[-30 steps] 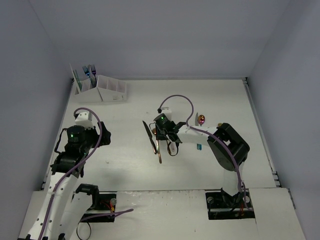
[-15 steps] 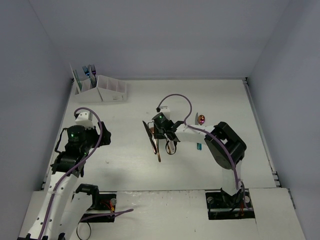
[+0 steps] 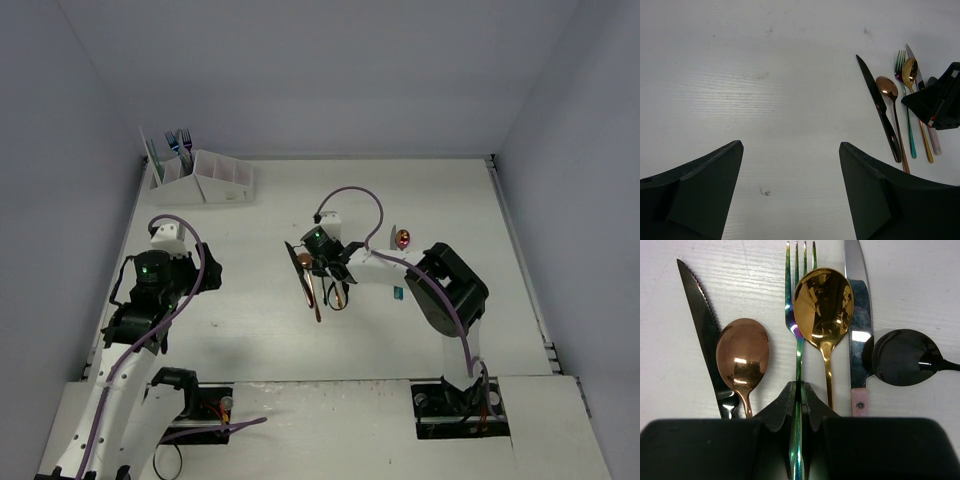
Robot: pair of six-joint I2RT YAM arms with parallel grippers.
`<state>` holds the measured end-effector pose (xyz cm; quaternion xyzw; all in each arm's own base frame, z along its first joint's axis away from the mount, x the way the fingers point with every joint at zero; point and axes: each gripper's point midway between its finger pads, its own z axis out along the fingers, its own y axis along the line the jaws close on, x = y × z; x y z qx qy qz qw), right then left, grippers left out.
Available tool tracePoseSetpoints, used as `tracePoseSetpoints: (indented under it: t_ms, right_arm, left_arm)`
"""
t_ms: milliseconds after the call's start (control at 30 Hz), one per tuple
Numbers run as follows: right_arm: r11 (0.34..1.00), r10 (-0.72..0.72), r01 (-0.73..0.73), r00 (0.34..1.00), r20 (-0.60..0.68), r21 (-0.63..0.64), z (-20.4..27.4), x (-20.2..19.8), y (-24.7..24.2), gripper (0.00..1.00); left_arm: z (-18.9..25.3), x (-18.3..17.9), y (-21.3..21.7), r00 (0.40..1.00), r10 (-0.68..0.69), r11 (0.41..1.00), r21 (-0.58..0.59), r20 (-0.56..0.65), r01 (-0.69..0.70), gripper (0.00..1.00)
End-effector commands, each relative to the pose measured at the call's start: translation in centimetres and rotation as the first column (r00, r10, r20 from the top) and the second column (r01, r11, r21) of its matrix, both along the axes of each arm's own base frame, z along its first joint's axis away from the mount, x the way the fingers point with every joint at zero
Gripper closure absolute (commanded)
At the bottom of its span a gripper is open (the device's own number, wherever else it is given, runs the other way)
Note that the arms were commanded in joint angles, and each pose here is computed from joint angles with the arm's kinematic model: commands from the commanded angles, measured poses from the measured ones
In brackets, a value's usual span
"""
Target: Sort the eating utensils into containers
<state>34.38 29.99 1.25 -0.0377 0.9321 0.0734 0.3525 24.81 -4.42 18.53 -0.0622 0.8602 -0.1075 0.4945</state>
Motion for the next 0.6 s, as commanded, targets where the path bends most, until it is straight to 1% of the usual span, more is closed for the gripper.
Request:
tracePoseSetpoints:
  t_ms: [0, 167, 333, 433, 500, 567]
  right_arm:
    - [0.999, 0.014, -0.012, 0.998, 0.061, -0.034, 3.3, 0.8, -0.2, 1.00]
    - [0.995, 0.092, -0.097, 0.985, 0.149, 0.027, 8.7, 1.1, 1.6, 1.00]
    - [0.965, 0.219, -0.245, 0.948, 0.232, 0.089, 13.7, -0.3, 4.0, 1.00]
    - [0.930, 0.294, -0.344, 0.907, 0.301, 0.130, 17.4, -2.2, 5.4, 1.00]
    - [0.895, 0.354, -0.422, 0.869, 0.346, 0.144, 19.3, -3.8, 6.4, 1.00]
    - [0.849, 0.410, -0.504, 0.816, 0.407, 0.155, 21.8, -5.6, 7.3, 1.00]
  left_arm:
    - [2.4, 1.0, -0.3, 0.997, -0.013, 1.000, -0.004, 0.070, 0.014, 0.25]
    - [3.1, 0.9, -1.2, 0.995, -0.057, 0.998, -0.030, 0.084, 0.060, 0.25]
    - [6.3, 0.7, -3.1, 0.982, -0.106, 0.983, -0.135, 0.154, 0.127, 0.25]
    - [8.5, 0.3, -4.8, 0.968, -0.151, 0.956, -0.218, 0.201, 0.194, 0.25]
    - [10.1, 0.4, -5.8, 0.958, -0.160, 0.934, -0.278, 0.237, 0.225, 0.25]
    - [12.1, 0.5, -6.9, 0.936, -0.184, 0.906, -0.317, 0.298, 0.279, 0.25]
